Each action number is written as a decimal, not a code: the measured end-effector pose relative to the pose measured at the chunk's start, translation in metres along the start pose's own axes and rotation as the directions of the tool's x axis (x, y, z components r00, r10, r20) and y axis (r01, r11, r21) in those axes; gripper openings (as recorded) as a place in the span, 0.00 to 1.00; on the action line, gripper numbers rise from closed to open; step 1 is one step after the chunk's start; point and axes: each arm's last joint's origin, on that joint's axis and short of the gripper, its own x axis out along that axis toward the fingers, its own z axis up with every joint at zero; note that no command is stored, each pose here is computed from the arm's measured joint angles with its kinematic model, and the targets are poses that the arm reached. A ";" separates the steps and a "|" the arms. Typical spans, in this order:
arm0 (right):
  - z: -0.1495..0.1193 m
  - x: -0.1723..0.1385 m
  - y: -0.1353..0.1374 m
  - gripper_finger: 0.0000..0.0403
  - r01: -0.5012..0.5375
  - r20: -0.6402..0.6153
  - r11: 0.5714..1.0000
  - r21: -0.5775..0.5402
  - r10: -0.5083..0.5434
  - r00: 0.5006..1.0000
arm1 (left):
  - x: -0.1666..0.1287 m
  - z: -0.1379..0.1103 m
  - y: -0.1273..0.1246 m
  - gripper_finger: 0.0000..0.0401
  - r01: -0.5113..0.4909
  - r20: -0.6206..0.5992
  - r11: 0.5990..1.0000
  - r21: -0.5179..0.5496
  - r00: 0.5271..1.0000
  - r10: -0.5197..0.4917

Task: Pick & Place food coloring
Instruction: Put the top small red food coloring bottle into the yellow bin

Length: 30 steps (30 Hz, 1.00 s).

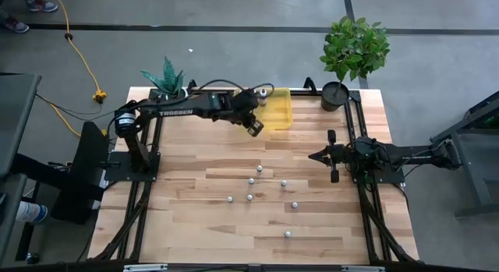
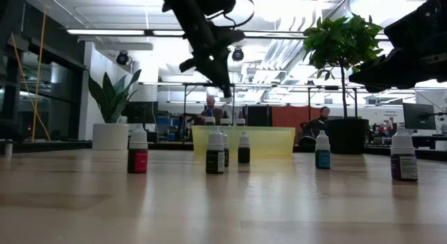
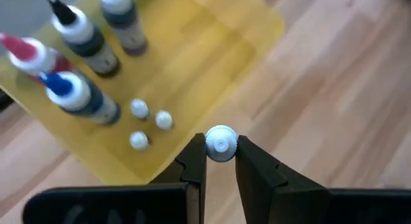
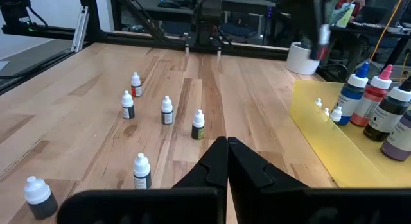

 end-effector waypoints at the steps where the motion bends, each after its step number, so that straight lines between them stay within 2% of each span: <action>1: 0.000 0.000 0.000 0.00 0.000 0.000 1.000 0.000 0.000 1.000 | 0.002 0.004 0.002 0.13 -0.006 0.002 1.000 -0.015 1.000 0.006; 10: 0.000 0.000 0.000 0.00 0.000 0.000 1.000 0.000 0.000 1.000 | 0.044 0.047 0.003 0.13 -0.057 -0.030 0.997 -0.057 0.998 0.055; 16: 0.000 0.000 0.000 0.00 0.000 -0.001 1.000 0.000 0.000 1.000 | 0.077 0.064 0.000 0.13 -0.085 -0.064 0.993 -0.085 0.995 0.080; 21: 0.000 0.000 0.000 0.00 0.000 0.000 1.000 0.000 0.000 1.000 | 0.104 0.059 -0.002 0.13 -0.102 -0.101 0.986 -0.132 0.991 0.089; 30: 0.000 0.000 0.000 0.00 -0.001 0.000 1.000 0.000 0.001 1.000 | 0.129 0.048 -0.004 0.13 -0.142 -0.132 0.983 -0.119 0.983 0.126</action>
